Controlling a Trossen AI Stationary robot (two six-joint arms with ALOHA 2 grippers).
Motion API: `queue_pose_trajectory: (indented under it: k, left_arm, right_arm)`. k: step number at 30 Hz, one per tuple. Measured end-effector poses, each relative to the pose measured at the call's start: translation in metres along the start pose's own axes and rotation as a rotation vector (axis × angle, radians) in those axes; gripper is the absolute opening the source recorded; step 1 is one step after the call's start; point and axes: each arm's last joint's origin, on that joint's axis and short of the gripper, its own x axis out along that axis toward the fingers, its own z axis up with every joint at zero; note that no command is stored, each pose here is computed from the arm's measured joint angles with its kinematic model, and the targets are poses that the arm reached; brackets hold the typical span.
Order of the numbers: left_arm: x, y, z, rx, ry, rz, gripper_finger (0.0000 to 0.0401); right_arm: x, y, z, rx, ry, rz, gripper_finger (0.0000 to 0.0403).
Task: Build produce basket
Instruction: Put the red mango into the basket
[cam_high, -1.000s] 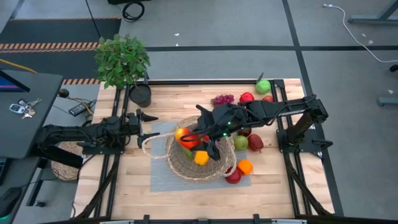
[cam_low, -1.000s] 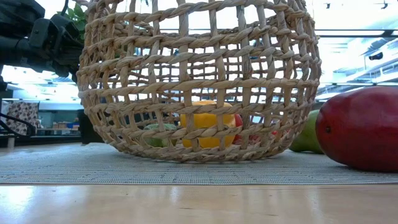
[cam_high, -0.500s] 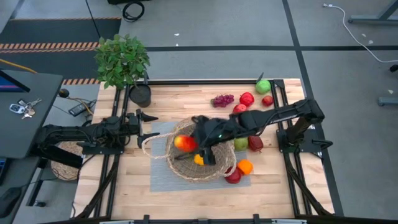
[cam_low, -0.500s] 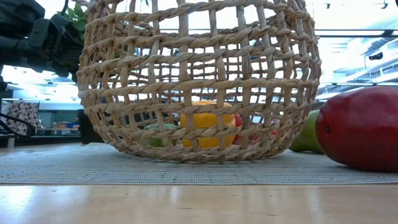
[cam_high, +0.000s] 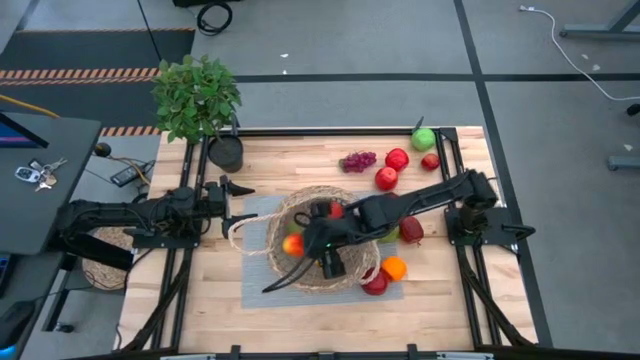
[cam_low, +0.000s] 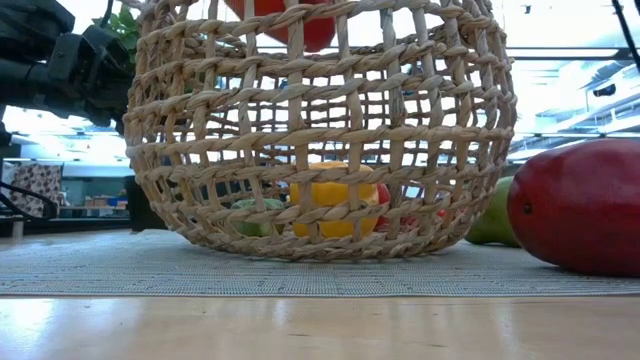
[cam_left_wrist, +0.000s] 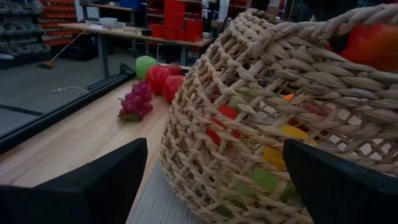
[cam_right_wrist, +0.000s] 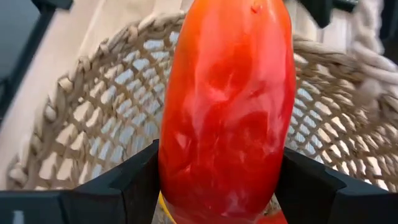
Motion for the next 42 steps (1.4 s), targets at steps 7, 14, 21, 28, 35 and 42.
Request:
queue_pose_trajectory:
  k: [7,14,21,28,35,42]
  left_arm:
    - [0.000,0.000,0.000,-0.001,0.000,0.000,0.0382]
    - [0.000,0.000,0.000,0.000,0.000,0.000,0.0382]
    - [0.000,0.000,0.000,0.000,0.000,0.000,0.0382]
    - [0.000,0.000,0.000,-0.001,-0.001,0.000,0.0382]
    - [0.000,0.000,0.000,-0.001,-0.001,0.000,0.0382]
    - [0.000,0.000,0.000,0.000,-0.001,0.001,0.0382]
  right_arm:
    - [0.023,0.003,0.005,-0.096,0.128,-0.013,0.0272]
    - [0.044,0.005,-0.003,-0.177,0.215,-0.025,0.0272]
    - [0.068,0.004,-0.010,-0.209,0.281,-0.018,0.0272]
    - [0.076,0.003,-0.014,-0.207,0.316,-0.013,0.0272]
    - [0.077,0.002,-0.013,-0.200,0.304,-0.027,0.0273]
    - [0.076,0.001,-0.013,-0.205,0.308,-0.080,0.0302]
